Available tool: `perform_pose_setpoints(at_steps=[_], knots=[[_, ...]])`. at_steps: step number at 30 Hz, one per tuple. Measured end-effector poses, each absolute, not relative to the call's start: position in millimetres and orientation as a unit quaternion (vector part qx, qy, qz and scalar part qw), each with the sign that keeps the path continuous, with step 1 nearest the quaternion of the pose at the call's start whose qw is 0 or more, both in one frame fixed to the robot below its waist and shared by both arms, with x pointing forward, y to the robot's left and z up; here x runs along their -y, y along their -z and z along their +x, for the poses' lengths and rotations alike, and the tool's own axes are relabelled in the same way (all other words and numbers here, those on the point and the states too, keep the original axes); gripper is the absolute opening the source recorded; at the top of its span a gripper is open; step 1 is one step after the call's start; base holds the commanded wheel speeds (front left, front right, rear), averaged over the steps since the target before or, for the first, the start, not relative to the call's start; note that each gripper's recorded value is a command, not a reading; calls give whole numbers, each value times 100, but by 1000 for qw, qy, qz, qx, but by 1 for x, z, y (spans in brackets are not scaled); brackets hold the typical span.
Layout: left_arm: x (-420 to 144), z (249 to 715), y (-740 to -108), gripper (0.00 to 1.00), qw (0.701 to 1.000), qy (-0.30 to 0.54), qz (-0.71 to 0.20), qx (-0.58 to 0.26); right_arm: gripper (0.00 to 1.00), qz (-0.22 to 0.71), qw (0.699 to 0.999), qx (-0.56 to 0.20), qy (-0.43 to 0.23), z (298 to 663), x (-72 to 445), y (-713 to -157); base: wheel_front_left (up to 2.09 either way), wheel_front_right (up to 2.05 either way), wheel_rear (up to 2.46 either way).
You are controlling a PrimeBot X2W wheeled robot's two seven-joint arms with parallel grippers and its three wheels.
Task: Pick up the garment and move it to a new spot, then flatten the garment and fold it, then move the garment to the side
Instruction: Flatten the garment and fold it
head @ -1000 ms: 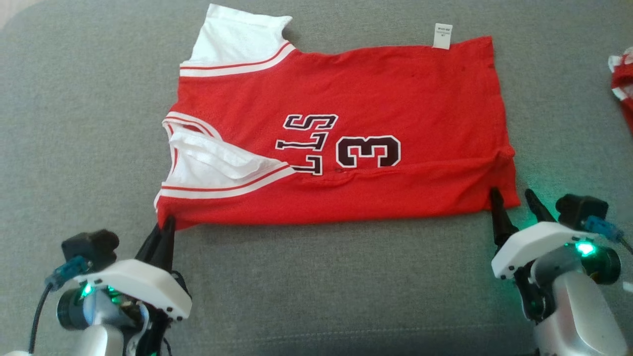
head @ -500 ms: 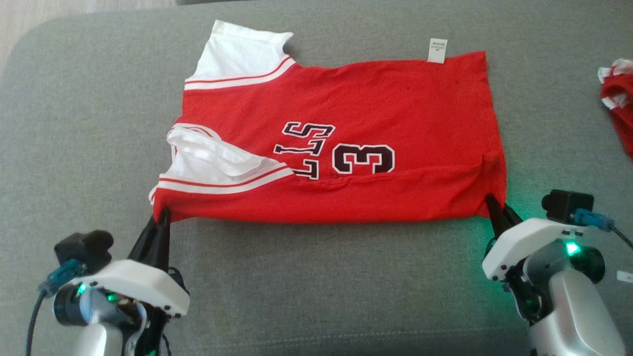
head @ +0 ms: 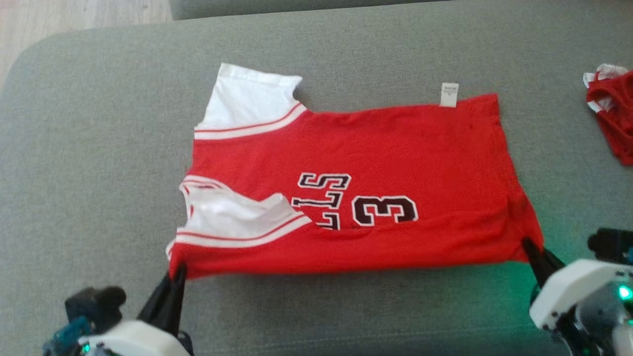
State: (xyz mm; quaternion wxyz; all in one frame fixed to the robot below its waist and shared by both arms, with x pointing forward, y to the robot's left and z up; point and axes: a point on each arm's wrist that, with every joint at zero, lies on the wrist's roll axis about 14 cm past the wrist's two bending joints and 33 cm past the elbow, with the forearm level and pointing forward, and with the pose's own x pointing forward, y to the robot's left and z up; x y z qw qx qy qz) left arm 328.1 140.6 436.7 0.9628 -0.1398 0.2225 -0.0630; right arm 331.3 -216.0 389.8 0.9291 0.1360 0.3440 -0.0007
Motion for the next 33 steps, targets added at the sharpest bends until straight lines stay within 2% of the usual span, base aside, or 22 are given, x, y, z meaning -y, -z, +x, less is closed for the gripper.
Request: perform_pose_setpoints(at_steps=[12,13,14,15,16,20,27,33], knots=[[-129,304,-394,0,940,52,-165,-295,0,156,921,-356,24,318,219,-378,0,0,0],[-129,304,-394,0,940,52,-165,-295,15,156,921,-356,24,318,219,-378,0,0,0],[-129,304,-391,22,938,52,-165,-299,39,154,922,-355,26,317,220,-377,0,0,0],[-129,303,-389,57,938,51,-166,-301,82,153,921,-356,28,317,221,-376,0,0,0],[-129,303,-387,100,937,51,-166,-304,100,153,921,-357,30,316,222,-376,0,0,0],[-132,311,-388,100,941,52,-159,-295,100,151,926,-344,46,315,232,-378,0,0,0],[-151,360,-416,100,965,70,-98,-235,100,128,946,-292,65,326,247,-398,0,0,0],[-141,428,-449,100,973,131,-34,-187,100,99,970,-219,31,372,233,-433,0,0,0]])
